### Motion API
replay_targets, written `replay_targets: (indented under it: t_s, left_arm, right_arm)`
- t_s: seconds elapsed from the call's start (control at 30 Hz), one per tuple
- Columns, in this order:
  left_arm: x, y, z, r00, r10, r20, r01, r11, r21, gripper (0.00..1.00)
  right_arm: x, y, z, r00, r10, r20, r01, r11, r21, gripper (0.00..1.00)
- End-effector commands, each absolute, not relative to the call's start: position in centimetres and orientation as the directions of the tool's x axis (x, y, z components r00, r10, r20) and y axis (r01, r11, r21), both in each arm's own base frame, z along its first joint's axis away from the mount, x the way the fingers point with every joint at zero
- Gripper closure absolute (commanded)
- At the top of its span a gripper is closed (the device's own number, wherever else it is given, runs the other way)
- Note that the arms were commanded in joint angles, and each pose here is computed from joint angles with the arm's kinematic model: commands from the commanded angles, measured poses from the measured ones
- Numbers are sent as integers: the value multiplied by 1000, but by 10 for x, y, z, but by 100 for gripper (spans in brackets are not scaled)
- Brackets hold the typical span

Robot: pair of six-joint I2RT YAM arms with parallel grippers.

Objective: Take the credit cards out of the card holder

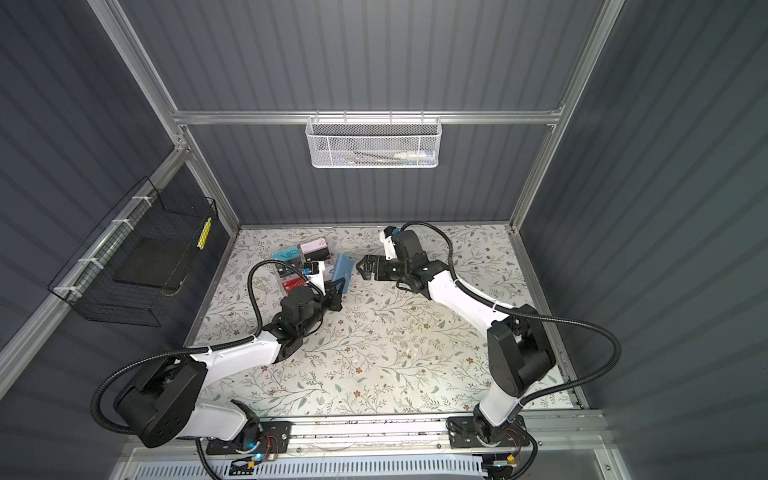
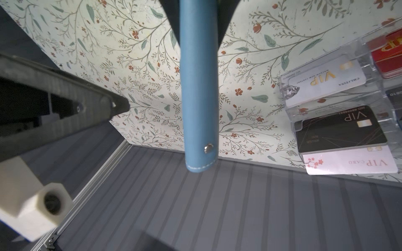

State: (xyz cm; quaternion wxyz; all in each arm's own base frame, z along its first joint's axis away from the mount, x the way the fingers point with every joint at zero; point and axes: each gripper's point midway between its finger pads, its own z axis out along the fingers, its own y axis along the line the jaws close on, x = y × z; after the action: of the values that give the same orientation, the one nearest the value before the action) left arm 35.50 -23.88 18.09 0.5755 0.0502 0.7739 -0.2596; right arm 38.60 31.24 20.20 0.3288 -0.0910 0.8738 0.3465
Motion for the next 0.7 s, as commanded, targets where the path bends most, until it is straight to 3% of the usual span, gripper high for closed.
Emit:
replay_targets:
  t_s: [0.0,0.13,0.4,0.67]
  left_arm:
    - [358,-233,205,-194,-230,-954,364,886,-288,100]
    - [356,-234,201,-195,-228,-954,367,885,-286,100]
    - [354,-234,206,-173,-231,-957,378,882,-281,100]
    - [357,-235,199,-183,-222,-958,367,888,-276,100]
  right_arm:
    - [387,327,209,-767,140,-627,-350,727,591,1]
    - [385,339,204,-784,141,-605,-343,714,611,4]
    - [384,355,192,-806,128,-578,-346,691,635,27]
    - [380,361,203,-800,126,-587,-369,669,646,29]
